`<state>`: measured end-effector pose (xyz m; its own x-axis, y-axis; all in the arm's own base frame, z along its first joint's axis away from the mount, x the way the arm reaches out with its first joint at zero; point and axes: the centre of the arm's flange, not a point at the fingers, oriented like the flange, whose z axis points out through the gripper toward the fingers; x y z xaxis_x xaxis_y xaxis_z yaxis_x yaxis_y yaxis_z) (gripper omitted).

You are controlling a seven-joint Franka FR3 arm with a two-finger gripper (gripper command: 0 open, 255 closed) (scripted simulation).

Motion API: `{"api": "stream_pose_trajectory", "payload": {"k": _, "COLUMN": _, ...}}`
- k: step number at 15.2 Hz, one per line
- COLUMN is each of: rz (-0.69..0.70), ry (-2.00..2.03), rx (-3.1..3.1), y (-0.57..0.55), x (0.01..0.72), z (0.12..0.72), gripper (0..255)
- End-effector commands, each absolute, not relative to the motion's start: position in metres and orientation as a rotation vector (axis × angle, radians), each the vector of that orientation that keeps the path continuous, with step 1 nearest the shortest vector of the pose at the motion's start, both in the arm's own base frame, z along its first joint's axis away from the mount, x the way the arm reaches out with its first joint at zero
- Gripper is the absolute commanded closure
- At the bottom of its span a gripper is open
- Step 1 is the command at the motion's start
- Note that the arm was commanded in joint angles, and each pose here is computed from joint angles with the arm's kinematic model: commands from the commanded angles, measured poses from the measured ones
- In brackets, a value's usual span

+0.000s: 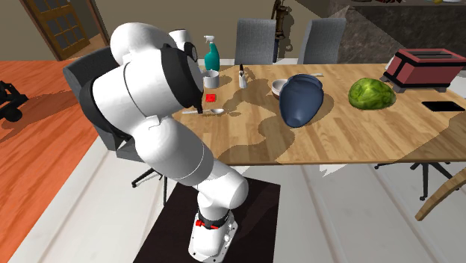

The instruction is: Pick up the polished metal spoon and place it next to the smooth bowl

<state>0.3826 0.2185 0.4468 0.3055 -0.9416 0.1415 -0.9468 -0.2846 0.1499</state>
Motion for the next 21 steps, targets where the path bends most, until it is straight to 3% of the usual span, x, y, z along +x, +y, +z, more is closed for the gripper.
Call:
{"api": "stream_pose_trajectory", "payload": {"k": 1, "rz": 0.037, "ry": -1.739, "rx": 2.365, "y": 0.219, "x": 0.382, "z": 0.458, "gripper": 255}}
{"api": "stream_pose_trajectory", "payload": {"k": 14, "rz": 0.037, "ry": -1.739, "rx": 2.365, "y": 0.219, "x": 0.382, "z": 0.524, "gripper": 255}}
{"api": "stream_pose_trajectory", "payload": {"k": 21, "rz": 0.037, "ry": -1.739, "rx": 2.365, "y": 0.171, "x": 0.461, "z": 0.524, "gripper": 255}}
